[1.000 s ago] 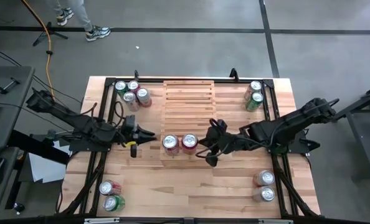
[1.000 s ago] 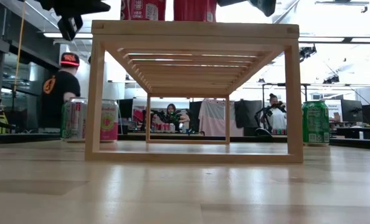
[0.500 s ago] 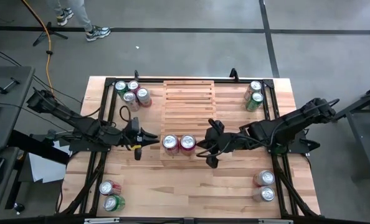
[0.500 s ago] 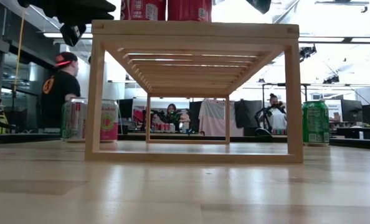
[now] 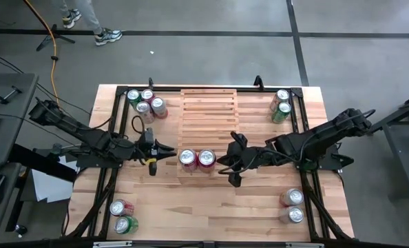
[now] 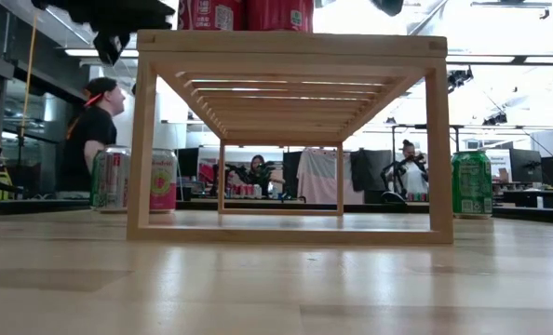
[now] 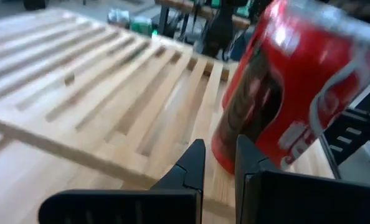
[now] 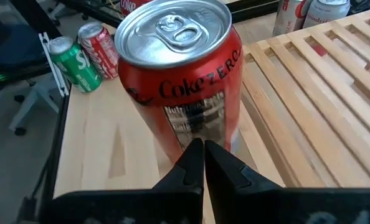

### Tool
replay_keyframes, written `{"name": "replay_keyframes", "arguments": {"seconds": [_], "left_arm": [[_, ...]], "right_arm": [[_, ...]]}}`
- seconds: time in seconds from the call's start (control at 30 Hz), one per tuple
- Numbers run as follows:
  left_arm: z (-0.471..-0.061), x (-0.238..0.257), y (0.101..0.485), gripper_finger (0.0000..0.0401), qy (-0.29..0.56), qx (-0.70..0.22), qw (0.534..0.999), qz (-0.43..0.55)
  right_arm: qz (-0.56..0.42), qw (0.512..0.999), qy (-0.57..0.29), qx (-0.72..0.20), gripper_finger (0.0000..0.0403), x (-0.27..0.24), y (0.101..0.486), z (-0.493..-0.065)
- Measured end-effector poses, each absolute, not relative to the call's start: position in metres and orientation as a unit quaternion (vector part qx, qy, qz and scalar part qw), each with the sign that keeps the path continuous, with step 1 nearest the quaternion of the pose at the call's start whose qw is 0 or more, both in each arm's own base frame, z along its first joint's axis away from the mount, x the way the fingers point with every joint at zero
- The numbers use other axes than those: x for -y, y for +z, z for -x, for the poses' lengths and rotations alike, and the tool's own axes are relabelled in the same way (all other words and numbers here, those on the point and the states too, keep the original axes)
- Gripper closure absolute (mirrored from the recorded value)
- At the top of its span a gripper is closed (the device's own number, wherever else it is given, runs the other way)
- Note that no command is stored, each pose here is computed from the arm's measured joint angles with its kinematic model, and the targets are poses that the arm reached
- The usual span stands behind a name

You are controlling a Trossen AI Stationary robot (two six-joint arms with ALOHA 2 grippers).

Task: Place canned beverage on shelf
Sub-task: Put the red-black soda can on the shelf aligned with the other red soda can, then put the top red soda can on the shelf aligned with the other red soda cans

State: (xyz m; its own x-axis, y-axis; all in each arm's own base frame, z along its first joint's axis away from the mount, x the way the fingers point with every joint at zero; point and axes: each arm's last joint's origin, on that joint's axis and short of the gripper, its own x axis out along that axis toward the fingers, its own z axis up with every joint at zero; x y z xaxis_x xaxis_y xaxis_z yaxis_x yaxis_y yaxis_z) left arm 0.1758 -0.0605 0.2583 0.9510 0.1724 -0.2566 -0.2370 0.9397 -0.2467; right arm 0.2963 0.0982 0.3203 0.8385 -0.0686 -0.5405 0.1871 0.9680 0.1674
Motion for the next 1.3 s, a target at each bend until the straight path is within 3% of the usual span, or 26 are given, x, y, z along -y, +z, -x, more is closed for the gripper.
{"name": "replay_keyframes", "arguments": {"seconds": [0.43, 0.7, 0.97, 1.3], "left_arm": [[-0.131, 0.035, 0.334, 0.0401, 0.15, -0.015, 0.985, 0.082], [-0.125, 0.028, 0.339, 0.0393, 0.233, 0.006, 0.969, 0.084], [-0.131, 0.002, 0.364, 0.0302, 0.369, 0.007, 0.924, 0.103], [-0.146, -0.079, 0.415, 0.0178, 0.434, -0.17, 0.878, 0.107]], "right_arm": [[-0.111, 0.961, -0.073, -0.245, 0.0403, -0.078, 0.363, -0.243], [-0.106, 0.964, -0.08, -0.23, 0.0403, -0.075, 0.37, -0.237], [-0.116, 0.962, -0.083, -0.231, 0.0403, -0.075, 0.369, -0.236], [-0.113, 0.961, -0.085, -0.239, 0.0403, -0.074, 0.368, -0.236]]}}
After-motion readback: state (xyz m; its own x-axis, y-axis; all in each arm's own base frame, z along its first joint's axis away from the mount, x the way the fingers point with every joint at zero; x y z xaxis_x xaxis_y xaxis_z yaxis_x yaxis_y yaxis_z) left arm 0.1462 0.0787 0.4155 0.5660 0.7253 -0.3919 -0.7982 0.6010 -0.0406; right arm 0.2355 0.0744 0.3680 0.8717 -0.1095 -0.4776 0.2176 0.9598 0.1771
